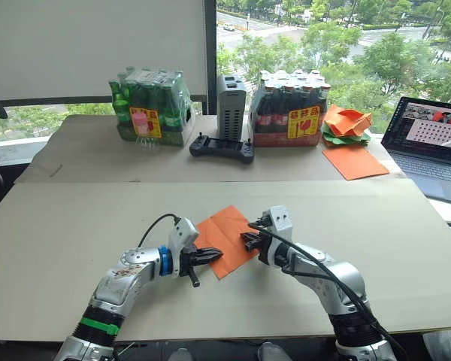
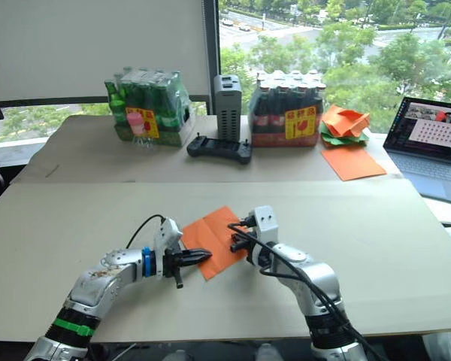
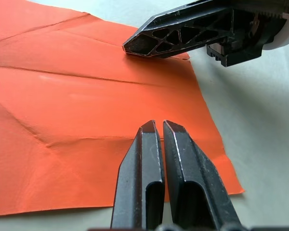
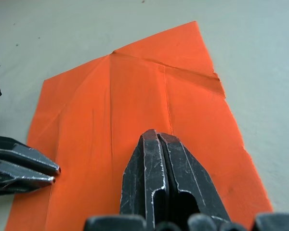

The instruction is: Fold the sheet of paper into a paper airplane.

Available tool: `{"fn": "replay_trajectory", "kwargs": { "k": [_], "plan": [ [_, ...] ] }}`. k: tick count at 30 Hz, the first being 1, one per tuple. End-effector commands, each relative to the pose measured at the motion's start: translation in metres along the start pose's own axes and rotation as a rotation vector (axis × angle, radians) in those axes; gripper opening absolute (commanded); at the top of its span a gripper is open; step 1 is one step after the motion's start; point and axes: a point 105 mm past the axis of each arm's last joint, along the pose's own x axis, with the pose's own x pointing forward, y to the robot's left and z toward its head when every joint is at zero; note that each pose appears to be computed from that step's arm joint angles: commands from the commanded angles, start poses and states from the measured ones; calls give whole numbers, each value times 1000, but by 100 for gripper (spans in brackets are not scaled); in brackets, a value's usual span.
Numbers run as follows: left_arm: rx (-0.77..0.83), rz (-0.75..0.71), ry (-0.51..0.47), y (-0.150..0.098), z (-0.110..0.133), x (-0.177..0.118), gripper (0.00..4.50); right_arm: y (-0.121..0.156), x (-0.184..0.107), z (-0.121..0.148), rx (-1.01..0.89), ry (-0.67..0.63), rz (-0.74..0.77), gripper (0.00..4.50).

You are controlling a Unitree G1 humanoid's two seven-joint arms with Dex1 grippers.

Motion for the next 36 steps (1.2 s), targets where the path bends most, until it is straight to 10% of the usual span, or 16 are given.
{"fn": "replay_trajectory", "kwargs": {
  "k": [1,11,18,36],
  "plan": [
    [-64,61,-85,6,16,-15,26,7,1,-11,-22,43,33,0],
    [-381,121,-281,9,34,-53,26,11,5,-14,-32,62,61,0],
    [-519,182,-294,12,20,-63,238,13,6,-16,-38,74,74,0],
    [-639,240,-307,31,13,-32,238,11,4,-12,-10,56,62,0]
  ]
}}
